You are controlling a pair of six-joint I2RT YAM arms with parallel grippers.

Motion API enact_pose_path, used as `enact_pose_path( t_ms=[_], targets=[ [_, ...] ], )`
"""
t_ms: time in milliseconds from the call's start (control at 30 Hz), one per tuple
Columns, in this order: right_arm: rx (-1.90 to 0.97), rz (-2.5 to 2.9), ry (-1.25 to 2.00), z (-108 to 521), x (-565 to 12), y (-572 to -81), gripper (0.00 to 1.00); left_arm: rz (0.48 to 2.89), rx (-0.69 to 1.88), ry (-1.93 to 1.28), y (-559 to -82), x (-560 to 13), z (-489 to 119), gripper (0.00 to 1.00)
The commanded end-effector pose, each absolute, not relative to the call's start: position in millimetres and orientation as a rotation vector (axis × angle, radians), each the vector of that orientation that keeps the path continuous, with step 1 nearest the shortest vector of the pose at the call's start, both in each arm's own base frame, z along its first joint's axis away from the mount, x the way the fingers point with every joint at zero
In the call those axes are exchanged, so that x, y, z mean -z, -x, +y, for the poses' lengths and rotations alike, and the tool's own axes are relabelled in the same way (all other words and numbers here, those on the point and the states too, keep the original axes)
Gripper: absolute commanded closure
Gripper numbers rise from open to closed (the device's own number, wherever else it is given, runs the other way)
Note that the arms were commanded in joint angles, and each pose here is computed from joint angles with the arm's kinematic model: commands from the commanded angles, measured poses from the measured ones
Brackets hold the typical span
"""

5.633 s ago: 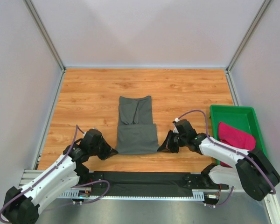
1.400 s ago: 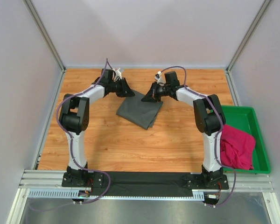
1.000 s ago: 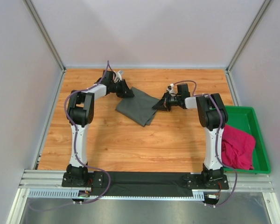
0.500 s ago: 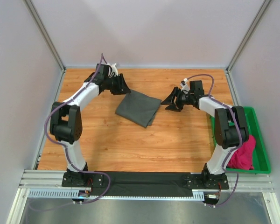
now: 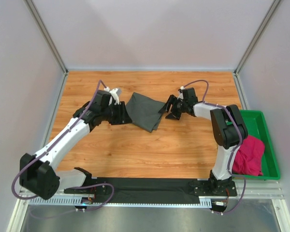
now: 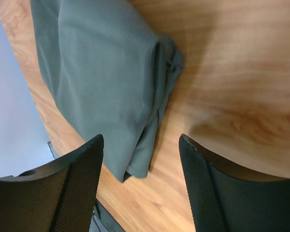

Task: Fold and stack the t-shirts
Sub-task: Neatly place the folded tshirt to the corner

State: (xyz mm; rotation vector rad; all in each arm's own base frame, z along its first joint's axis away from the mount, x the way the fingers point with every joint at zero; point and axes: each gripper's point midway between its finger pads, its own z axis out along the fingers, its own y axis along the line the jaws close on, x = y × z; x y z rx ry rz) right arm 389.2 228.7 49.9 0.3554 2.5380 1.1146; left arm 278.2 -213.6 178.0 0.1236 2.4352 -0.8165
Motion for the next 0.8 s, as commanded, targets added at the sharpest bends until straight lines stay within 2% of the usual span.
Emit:
enact_pose_path(
  t_ms=[0, 300, 467, 567, 600, 633, 700, 767],
  targets=[
    [-1.074, 2.452, -0.377, 234.8, -50.3, -427.6, 0.35, 2.432, 0.775, -0.044, -252.4, -184.7, -194.2, 0.52],
    [-1.025, 2.503, -0.438, 242.0, -37.7, -446.4, 0.46, 2.377, 0.725, 0.051, -217.3, -190.7, -164.2, 0.52],
    [-0.953, 2.576, -0.462, 240.3, -22.8, -431.1, 0.53, 2.366, 0.697, 0.061, -213.6, -194.4, -157.5, 0.52],
    [-0.937, 2.588, -0.411, 243.0, -16.4, -427.8, 0.66, 2.354, 0.685, 0.067, -214.3, -198.3, -155.2, 0.52],
    [-0.92, 2.597, -0.396, 242.2, -12.3, -427.1, 0.76, 2.354, 0.685, 0.067, -214.2, -198.7, -155.1, 0.52],
    [-0.903, 2.595, -0.334, 241.4, -11.9, -427.2, 0.81, 2.352, 0.685, 0.065, -214.6, -199.6, -155.3, 0.52],
    [-0.846, 2.624, -0.266, 234.4, -10.4, -423.3, 0.9, 2.349, 0.687, 0.062, -214.4, -202.3, -155.4, 0.52],
    [-0.735, 2.625, -0.127, 223.0, -16.0, -428.7, 0.94, 2.352, 0.692, 0.055, -213.5, -202.2, -156.0, 0.52]
  ],
)
